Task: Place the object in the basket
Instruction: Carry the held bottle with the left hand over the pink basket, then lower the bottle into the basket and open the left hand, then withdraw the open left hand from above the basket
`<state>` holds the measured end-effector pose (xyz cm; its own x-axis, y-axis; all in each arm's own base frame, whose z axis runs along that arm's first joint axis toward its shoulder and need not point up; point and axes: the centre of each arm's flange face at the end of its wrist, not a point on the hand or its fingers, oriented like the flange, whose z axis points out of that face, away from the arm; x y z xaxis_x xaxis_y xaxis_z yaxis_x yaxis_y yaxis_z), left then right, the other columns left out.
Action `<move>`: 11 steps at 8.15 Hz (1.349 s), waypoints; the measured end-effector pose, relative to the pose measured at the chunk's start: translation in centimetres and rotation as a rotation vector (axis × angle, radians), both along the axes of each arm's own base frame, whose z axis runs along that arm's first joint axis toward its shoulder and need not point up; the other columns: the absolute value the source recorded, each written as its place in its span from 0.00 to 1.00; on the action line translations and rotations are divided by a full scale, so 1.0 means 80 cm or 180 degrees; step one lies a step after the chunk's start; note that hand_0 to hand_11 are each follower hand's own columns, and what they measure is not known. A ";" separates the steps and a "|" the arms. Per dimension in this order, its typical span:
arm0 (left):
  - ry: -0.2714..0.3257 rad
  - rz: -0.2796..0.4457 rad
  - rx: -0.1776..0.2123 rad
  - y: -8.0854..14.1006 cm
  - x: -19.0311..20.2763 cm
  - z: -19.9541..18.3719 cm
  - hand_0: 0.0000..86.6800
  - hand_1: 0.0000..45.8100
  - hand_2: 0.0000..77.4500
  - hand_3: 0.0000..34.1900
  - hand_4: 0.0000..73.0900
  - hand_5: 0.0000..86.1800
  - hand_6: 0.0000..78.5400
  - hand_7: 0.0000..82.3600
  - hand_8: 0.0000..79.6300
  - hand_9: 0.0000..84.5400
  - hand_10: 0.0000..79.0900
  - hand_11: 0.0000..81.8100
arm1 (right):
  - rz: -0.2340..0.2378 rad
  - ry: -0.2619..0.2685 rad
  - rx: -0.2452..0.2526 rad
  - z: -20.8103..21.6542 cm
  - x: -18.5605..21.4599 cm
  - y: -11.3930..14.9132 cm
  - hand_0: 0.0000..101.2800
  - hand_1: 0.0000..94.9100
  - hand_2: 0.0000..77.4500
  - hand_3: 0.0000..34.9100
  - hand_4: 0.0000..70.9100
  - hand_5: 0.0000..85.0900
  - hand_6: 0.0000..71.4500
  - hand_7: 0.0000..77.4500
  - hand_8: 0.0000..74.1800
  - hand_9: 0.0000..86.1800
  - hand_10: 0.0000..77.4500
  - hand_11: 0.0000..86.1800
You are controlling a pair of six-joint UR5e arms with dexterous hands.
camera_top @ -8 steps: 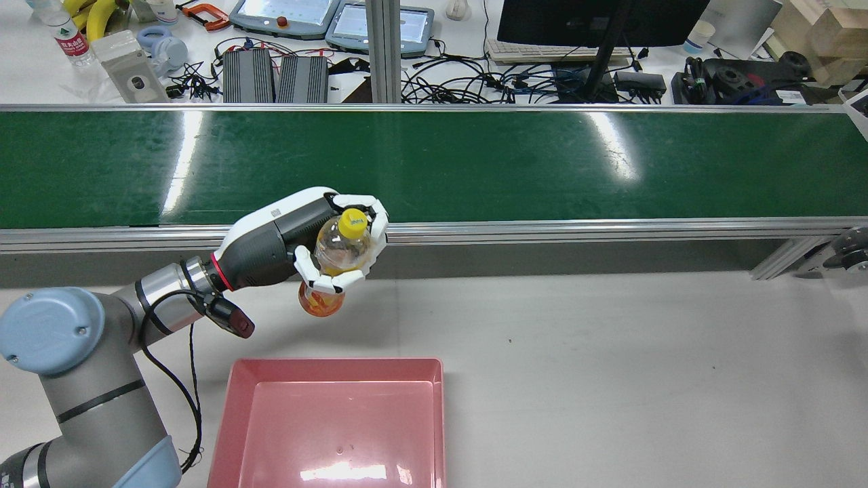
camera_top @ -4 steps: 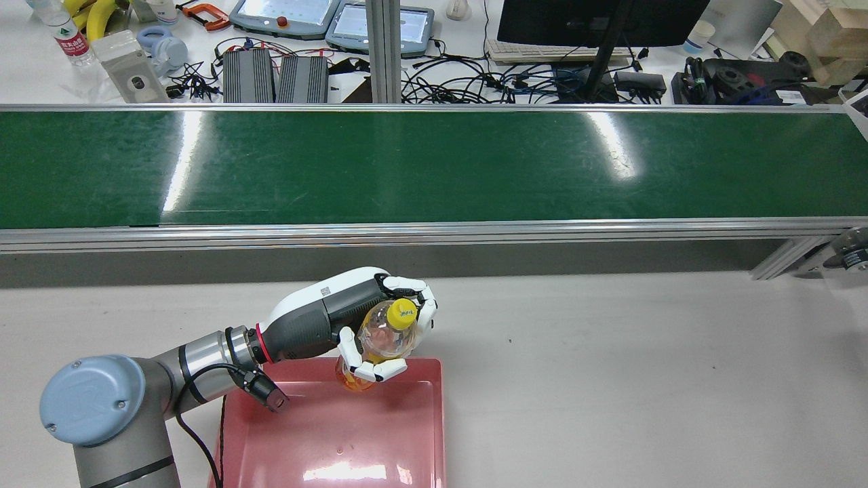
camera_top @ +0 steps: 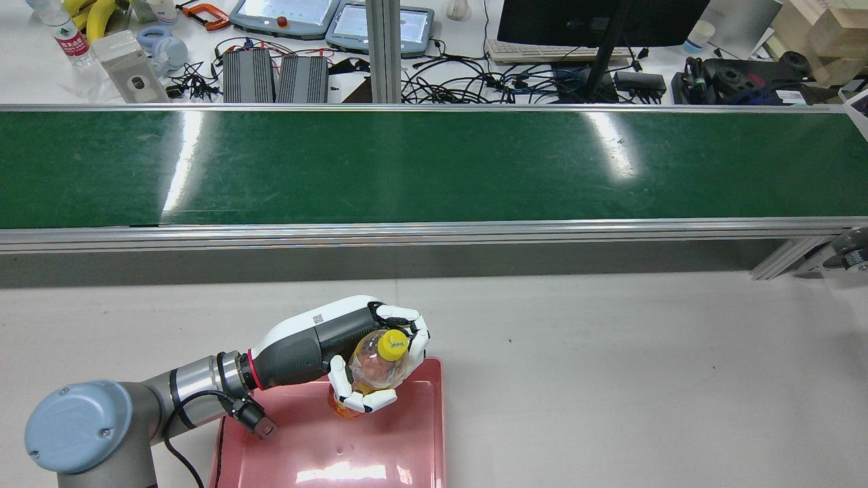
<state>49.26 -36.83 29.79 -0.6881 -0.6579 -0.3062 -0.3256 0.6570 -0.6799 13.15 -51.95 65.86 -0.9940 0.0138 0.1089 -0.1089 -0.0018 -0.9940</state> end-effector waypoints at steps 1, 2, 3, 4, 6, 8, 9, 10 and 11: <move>-0.0021 0.0034 -0.0007 0.012 -0.007 0.014 0.74 0.21 0.63 0.00 0.47 0.69 0.75 0.65 0.85 0.65 0.78 0.68 | 0.0001 0.0000 0.0001 0.000 0.000 0.000 0.00 0.00 0.01 0.01 0.00 0.00 0.00 0.01 0.00 0.00 0.00 0.00; -0.0043 0.0057 -0.0006 0.024 -0.017 0.032 0.73 0.21 0.63 0.00 0.48 0.69 0.75 0.65 0.85 0.65 0.78 0.68 | 0.0001 0.0000 0.0001 0.000 0.000 0.000 0.00 0.00 0.01 0.01 0.00 0.00 0.00 0.01 0.00 0.00 0.00 0.00; -0.0010 0.0090 0.0015 0.037 -0.025 0.052 0.72 0.21 0.63 0.00 0.48 0.69 0.75 0.65 0.85 0.65 0.78 0.68 | 0.0001 0.0000 0.0002 0.000 0.000 0.000 0.00 0.00 0.01 0.01 0.00 0.00 0.00 0.01 0.00 0.00 0.00 0.00; 0.0036 0.0121 0.0035 0.048 -0.033 0.067 0.72 0.21 0.63 0.00 0.48 0.69 0.75 0.65 0.85 0.65 0.78 0.68 | 0.0001 0.0000 0.0002 0.000 0.000 0.000 0.00 0.00 0.01 0.01 0.00 0.00 0.00 0.01 0.00 0.00 0.00 0.00; 0.0141 0.0169 0.0069 0.068 -0.056 0.085 0.72 0.24 0.61 0.00 0.48 0.69 0.75 0.65 0.85 0.65 0.78 0.68 | 0.0001 0.0000 0.0002 0.000 0.000 0.000 0.00 0.00 0.01 0.01 0.00 0.00 0.00 0.01 0.00 0.00 0.00 0.00; 0.0260 0.0190 0.0093 0.075 -0.067 0.089 0.72 0.26 0.42 0.00 0.48 0.69 0.74 0.64 0.62 0.45 0.50 0.61 | 0.0001 0.0000 -0.0001 0.000 0.000 0.000 0.00 0.00 0.01 0.01 0.00 0.00 0.00 0.01 0.00 0.00 0.00 0.00; 0.0292 0.0191 0.0096 0.075 -0.069 0.088 0.72 0.11 0.07 0.00 0.48 0.69 0.51 0.46 0.12 0.05 0.03 0.18 | 0.0001 0.0000 -0.0001 0.000 0.000 0.000 0.00 0.00 0.01 0.01 0.00 0.00 0.00 0.01 0.00 0.00 0.00 0.00; 0.0311 0.0187 0.0094 0.073 -0.070 0.087 0.62 0.04 0.01 0.01 0.43 0.66 0.23 0.25 0.00 0.01 0.00 0.02 | 0.0001 0.0000 0.0000 0.000 0.000 0.000 0.00 0.00 0.01 0.01 0.00 0.00 0.00 0.01 0.00 0.00 0.00 0.00; 0.0320 0.0173 0.0090 0.070 -0.072 0.087 0.51 0.00 0.00 0.01 0.24 0.48 0.00 0.05 0.01 0.01 0.00 0.02 | 0.0001 0.0000 0.0000 0.000 0.000 0.000 0.00 0.00 0.01 0.01 0.00 0.00 0.00 0.01 0.00 0.00 0.00 0.00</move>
